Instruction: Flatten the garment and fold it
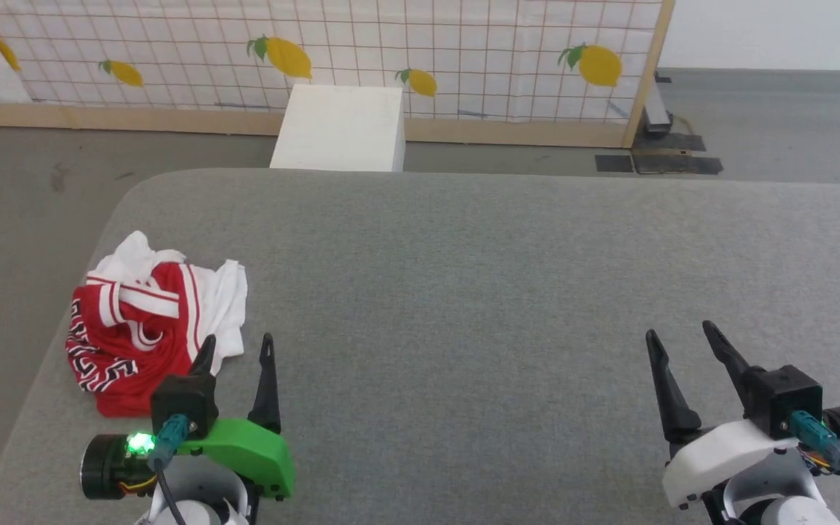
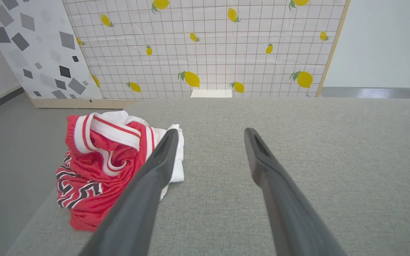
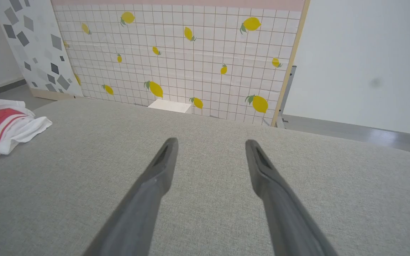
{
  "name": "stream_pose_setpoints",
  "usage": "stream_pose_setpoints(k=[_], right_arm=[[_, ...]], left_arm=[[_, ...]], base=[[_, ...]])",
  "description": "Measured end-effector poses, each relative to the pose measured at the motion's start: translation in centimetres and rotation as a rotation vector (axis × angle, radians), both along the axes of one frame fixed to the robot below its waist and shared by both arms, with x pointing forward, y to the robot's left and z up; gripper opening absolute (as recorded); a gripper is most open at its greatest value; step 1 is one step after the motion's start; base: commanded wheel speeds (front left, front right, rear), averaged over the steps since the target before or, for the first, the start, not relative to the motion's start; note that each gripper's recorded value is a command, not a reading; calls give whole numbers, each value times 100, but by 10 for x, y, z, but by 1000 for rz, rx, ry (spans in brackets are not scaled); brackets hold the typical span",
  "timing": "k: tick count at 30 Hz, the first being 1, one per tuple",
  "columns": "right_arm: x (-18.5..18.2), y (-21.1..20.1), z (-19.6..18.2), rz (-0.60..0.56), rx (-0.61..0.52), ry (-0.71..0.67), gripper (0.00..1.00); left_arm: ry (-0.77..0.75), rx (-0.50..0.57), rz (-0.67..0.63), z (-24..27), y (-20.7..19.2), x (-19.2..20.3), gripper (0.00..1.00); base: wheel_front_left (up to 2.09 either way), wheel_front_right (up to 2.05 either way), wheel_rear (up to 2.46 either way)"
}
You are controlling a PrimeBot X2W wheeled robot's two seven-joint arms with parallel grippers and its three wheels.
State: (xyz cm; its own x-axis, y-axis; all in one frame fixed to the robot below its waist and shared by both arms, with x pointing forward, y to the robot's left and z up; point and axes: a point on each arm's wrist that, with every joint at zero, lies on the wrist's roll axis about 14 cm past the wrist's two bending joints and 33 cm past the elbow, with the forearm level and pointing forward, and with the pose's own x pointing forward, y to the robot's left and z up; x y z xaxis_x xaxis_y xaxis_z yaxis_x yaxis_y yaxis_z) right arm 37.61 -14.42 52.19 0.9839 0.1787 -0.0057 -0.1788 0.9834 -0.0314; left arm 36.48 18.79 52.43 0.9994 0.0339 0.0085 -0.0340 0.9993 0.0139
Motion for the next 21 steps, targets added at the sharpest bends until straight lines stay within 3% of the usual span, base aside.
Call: stream_pose_setpoints(k=[21], right_arm=[[21,63,-1,178,17,-12,100]], left_arm=[[-30,-25,205,0,60,-38,100]], base=[[-4,-4,-4]])
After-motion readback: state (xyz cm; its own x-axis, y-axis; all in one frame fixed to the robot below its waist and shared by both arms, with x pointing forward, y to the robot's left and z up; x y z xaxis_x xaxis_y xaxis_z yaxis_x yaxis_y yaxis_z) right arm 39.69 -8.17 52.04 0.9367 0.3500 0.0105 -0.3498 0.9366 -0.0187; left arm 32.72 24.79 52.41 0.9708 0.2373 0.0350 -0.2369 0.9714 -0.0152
